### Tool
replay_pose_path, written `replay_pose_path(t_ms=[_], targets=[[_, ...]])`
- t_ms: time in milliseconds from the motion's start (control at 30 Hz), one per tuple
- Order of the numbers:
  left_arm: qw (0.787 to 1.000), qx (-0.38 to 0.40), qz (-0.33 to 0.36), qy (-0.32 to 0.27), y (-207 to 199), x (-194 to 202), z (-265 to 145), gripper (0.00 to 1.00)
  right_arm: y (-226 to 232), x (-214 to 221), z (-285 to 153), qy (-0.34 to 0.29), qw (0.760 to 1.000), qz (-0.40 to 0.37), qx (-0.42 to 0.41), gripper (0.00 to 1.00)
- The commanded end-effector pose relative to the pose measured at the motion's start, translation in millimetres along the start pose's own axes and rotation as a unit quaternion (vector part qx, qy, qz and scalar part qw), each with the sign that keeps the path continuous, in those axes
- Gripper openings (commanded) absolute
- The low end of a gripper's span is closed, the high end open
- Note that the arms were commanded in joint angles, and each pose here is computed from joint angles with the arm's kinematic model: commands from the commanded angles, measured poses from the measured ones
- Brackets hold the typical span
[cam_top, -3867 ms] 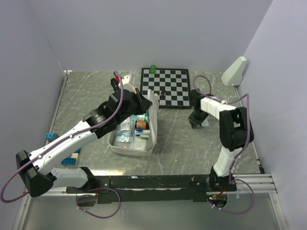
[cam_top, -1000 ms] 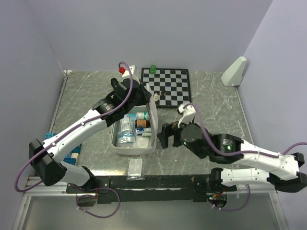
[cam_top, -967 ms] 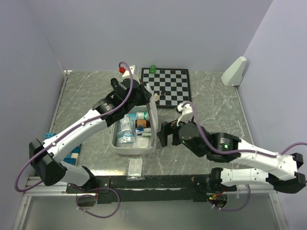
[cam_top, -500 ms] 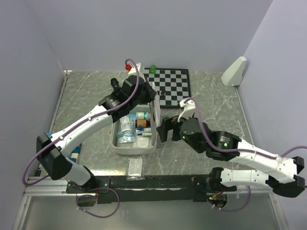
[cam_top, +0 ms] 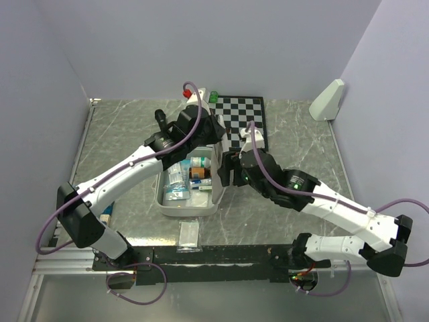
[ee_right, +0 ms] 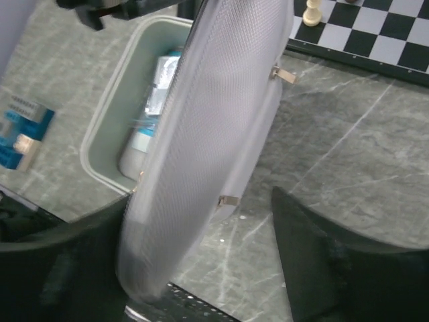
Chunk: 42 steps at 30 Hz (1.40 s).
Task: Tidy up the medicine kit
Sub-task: Pick up the medical item at the center of the board.
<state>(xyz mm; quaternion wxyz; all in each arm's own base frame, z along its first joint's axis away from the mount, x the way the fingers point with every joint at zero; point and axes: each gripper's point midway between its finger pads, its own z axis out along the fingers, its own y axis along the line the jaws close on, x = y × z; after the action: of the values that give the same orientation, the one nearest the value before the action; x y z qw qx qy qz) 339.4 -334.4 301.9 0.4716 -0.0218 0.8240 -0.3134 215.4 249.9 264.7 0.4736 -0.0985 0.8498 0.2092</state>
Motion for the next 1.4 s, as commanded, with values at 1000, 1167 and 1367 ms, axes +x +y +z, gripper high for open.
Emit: replay_pose_path(t_ms=[1000, 1167, 1367], targets=[[0.973, -0.149, -0.075, 0.162, 102, 236, -169, 0.96, -32, -8, 4, -0.019, 0.999, 0.030, -0.034, 0.77], [0.960, -0.215, 0.014, 0.180, 111, 267, -167, 0.96, -35, -8, 6, -0.014, 0.999, 0.034, -0.033, 0.77], [0.949, -0.229, 0.066, 0.205, 117, 301, -152, 0.76, -38, -2, 7, -0.006, 0.999, 0.037, -0.033, 0.77]])
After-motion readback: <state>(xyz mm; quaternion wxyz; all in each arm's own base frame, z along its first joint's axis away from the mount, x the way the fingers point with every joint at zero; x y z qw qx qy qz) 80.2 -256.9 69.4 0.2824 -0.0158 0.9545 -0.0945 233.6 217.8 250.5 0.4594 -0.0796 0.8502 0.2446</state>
